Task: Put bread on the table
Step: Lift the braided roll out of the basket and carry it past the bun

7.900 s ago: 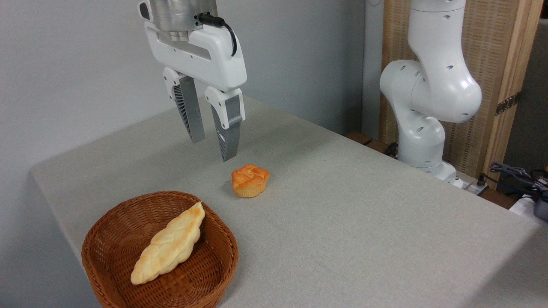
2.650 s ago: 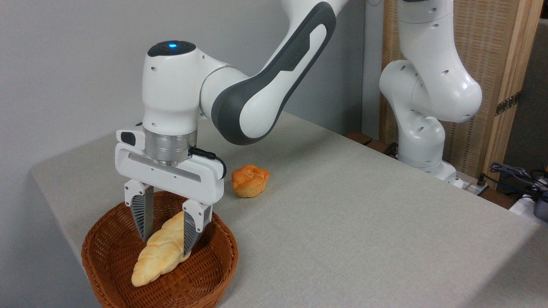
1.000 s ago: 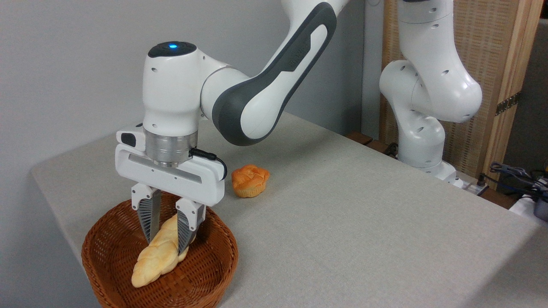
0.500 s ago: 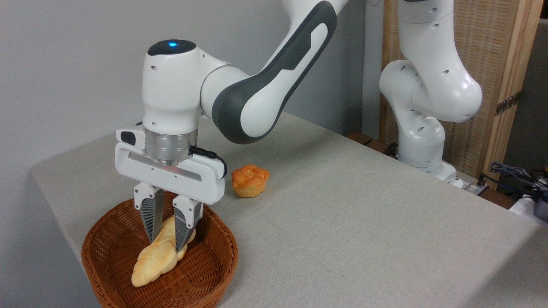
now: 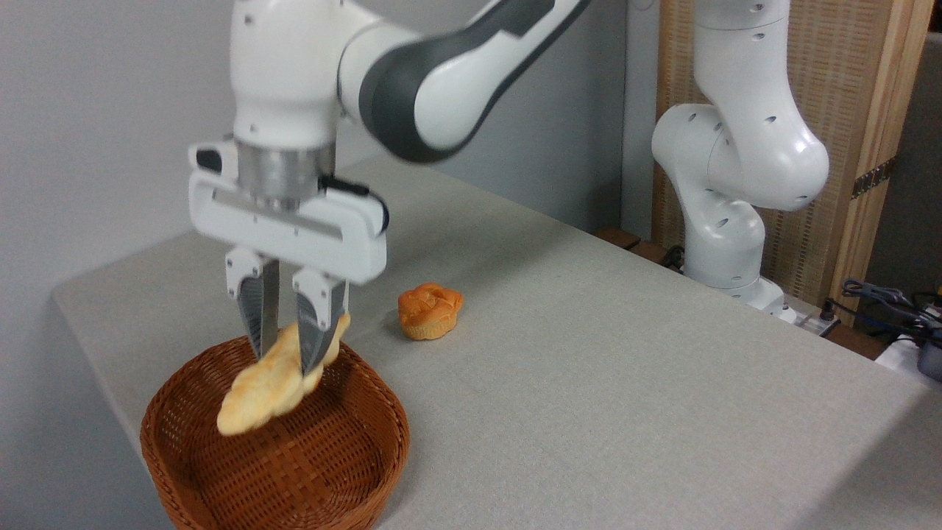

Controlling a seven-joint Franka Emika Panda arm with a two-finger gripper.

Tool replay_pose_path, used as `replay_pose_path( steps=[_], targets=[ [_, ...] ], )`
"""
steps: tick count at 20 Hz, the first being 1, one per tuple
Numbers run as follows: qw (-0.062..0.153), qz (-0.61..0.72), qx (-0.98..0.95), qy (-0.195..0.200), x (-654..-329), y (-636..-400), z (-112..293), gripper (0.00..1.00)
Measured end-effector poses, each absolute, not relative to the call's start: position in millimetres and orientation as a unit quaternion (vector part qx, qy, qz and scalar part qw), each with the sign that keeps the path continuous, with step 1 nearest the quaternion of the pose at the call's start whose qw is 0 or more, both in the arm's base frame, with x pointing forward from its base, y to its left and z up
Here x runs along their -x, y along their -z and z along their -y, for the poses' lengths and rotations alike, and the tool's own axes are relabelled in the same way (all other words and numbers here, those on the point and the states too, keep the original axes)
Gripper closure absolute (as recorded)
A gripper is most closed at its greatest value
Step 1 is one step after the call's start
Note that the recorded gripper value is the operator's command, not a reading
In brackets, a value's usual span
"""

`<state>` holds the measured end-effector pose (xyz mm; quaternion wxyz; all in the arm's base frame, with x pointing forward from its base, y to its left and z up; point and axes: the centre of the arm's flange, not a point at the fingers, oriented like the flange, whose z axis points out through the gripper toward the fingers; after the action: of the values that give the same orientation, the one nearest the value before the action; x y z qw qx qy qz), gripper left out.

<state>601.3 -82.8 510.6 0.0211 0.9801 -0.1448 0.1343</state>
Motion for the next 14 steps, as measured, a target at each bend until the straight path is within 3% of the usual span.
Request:
replay_pose_path(
  steps=[4, 9, 14],
  targets=[
    [0.012, 0.191, -0.974, -0.121, -571.1, -555.3, 80.3, 0.49],
    [0.005, 0.288, -0.955, -0.074, -533.4, -585.8, 76.0, 0.48],
    [-0.006, 0.345, -0.937, -0.052, -499.8, -619.5, 50.4, 0.37]
  ],
)
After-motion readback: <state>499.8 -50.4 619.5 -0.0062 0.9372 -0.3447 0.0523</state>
